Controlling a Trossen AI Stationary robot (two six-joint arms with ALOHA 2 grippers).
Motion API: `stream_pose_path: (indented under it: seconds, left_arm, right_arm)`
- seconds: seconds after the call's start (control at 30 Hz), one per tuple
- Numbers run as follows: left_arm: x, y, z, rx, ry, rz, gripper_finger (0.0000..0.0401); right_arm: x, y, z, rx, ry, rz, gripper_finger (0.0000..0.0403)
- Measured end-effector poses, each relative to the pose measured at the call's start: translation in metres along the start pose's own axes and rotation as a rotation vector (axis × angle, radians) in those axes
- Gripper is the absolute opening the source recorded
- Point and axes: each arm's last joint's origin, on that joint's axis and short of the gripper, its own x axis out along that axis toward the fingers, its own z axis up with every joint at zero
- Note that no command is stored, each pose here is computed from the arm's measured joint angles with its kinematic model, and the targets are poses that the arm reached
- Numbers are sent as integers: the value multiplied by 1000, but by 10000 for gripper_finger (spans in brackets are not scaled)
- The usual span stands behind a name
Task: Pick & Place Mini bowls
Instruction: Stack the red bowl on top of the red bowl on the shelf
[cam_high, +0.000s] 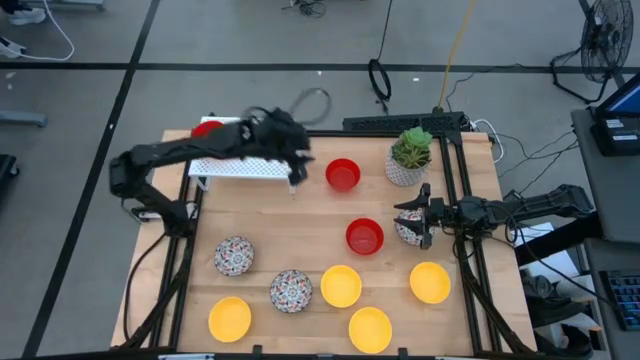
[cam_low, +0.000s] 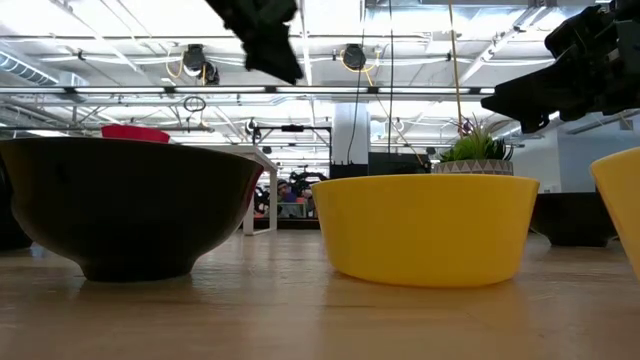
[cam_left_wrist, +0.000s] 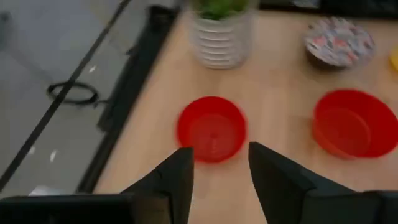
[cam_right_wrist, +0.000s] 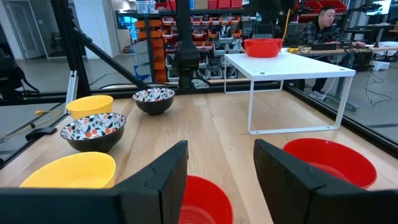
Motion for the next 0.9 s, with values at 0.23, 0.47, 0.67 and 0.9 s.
stream_pose_path:
  seconds: [0.23,0.47,0.67,0.9]
  left_arm:
    - [71,-53,-15,312,104,-20,197]
    - [125,-60,-39,461,221,76,209]
    - [156,-51,-53,441,236,25,209]
    - [182,-48,-61,390,178,-39,209]
  right_arm:
    - [0,0,0,0,0,0,171]
    - [0,0,0,0,0,0,171]
    - [0,0,0,0,0,0,171]
    - [0,0,0,0,0,0,171]
